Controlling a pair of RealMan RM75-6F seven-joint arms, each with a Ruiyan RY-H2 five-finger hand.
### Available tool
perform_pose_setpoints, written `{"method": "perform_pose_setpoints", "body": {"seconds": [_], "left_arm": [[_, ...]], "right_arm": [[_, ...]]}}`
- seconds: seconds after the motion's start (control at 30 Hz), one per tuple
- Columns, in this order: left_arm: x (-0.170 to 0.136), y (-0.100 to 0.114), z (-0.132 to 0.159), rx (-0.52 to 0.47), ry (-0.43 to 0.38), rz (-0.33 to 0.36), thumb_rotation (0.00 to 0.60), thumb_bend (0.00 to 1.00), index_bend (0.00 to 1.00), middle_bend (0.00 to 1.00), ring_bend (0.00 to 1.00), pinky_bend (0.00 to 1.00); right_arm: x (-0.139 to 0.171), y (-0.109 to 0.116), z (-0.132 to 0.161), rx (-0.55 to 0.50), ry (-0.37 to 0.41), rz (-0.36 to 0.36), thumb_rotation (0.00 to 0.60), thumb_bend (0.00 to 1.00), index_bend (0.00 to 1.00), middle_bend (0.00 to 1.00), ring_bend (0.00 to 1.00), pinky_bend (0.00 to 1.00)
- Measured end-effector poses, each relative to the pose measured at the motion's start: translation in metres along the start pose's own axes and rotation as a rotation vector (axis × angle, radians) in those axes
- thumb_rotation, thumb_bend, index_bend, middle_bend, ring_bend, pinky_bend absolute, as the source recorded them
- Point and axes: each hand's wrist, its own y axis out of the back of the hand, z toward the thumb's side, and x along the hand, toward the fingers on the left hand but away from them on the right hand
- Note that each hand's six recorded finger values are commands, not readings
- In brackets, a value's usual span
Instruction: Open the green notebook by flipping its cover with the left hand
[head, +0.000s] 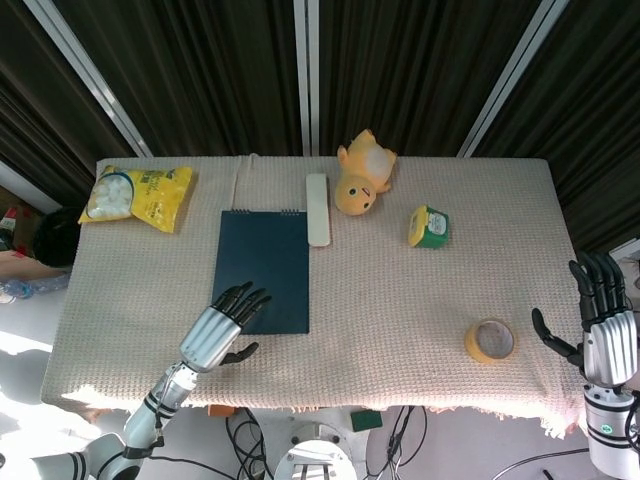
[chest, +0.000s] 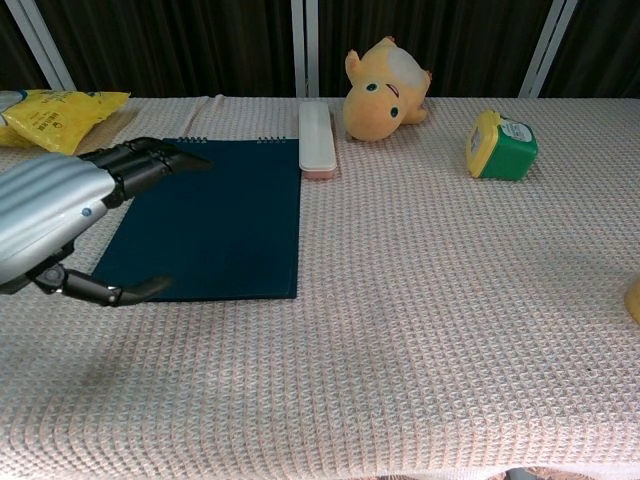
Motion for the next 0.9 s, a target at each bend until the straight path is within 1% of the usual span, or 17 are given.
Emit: {"method": "perform_pose_setpoints", "body": {"seconds": [0.07,0.17,0.27,0.37,0.57,0.9], "left_arm": [[0.001,-0.01,-0.001,0.011,0.012,-0.019,0.478,0.28,0.15,0.11,0.05,0.17],[0.001,-0.018,-0.003,0.025,0.027,-0.024,0.469,0.3,0.17,0.12,0.05,0.16],[0.002,-0.025,-0.007,0.05,0.039,-0.029,0.477,0.31,0.17,0.12,0.05,0.16],[0.003,-0.03,-0.01,0.067,0.044,-0.043,0.508,0.31,0.17,0.13,0.05,0.16],[0.004,-0.037,-0.013,0.091,0.034,-0.076,0.515,0.31,0.19,0.13,0.05,0.16],[0.009,-0.043,-0.015,0.1,0.031,-0.102,0.522,0.31,0.21,0.12,0.05,0.16]], "right_arm": [[0.001,0.002,-0.001,0.005,-0.002,0.0,0.6,0.34,0.0,0.0,0.0,0.0],[0.002,0.002,-0.003,0.007,-0.009,0.005,0.6,0.34,0.0,0.0,0.0,0.0],[0.003,0.0,-0.003,0.009,-0.011,0.018,0.6,0.34,0.0,0.0,0.0,0.0],[0.003,-0.002,-0.003,0.009,-0.011,0.021,0.6,0.34,0.0,0.0,0.0,0.0],[0.002,-0.001,-0.004,0.013,-0.012,0.021,0.6,0.34,0.0,0.0,0.0,0.0],[0.003,-0.005,-0.006,0.019,-0.021,0.033,0.6,0.34,0.0,0.0,0.0,0.0]]}}
